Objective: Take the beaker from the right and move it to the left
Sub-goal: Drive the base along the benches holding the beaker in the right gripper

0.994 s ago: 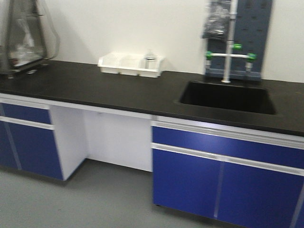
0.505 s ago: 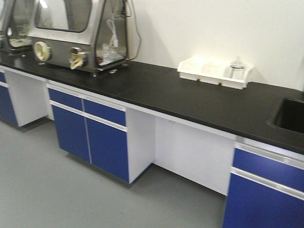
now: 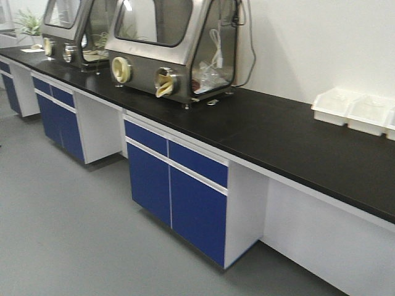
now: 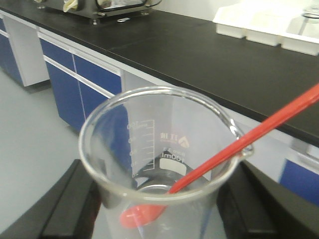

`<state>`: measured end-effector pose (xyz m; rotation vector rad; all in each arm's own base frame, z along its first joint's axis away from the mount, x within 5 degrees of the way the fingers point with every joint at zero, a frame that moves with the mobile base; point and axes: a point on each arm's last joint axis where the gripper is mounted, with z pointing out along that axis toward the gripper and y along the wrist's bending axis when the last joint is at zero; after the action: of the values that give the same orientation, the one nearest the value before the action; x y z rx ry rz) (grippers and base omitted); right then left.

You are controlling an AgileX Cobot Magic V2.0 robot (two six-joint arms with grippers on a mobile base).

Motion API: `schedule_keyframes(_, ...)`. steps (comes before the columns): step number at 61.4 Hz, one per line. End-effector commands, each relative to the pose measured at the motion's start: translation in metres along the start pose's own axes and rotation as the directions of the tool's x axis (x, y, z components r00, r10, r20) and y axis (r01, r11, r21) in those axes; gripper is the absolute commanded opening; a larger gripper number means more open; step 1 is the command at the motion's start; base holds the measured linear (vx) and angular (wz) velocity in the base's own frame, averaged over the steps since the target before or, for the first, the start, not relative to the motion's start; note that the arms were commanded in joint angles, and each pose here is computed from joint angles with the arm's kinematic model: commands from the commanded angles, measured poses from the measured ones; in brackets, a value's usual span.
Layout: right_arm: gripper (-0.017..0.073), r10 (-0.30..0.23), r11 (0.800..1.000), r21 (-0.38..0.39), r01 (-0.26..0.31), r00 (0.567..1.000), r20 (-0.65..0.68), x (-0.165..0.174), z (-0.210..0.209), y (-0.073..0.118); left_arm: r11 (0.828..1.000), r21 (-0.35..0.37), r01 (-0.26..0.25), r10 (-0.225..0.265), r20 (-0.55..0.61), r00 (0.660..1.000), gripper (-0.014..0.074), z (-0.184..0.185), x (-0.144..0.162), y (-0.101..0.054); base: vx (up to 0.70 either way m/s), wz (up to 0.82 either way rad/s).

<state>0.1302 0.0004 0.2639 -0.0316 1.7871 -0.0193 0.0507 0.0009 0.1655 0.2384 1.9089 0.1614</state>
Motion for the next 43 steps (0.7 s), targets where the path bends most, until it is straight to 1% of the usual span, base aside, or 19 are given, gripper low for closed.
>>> schedule_keyframes(1, -0.0004, -0.014, 0.999, -0.028, 0.017, 0.994, 0.110, -0.0176, -0.0016, 0.0023, 1.000, -0.004, -0.001, 0.002, 0.065, 0.998, -0.0006, 0.0017, -0.0016, -0.0005, 0.41, 0.29)
schedule_keyframes(22, -0.0004, -0.014, 0.999, -0.028, 0.017, 0.994, 0.110, -0.0176, -0.0016, 0.0023, 1.000, -0.004, -0.001, 0.002, 0.065, 0.998, -0.0006, 0.0017, -0.0016, -0.0005, 0.43, 0.21)
schedule_keyframes(43, -0.0004, -0.014, 0.999, -0.028, 0.017, 0.994, 0.110, -0.0176, -0.0016, 0.0023, 1.000, -0.004, -0.001, 0.002, 0.065, 0.998, -0.0006, 0.0017, -0.0016, -0.0005, 0.46, -0.01)
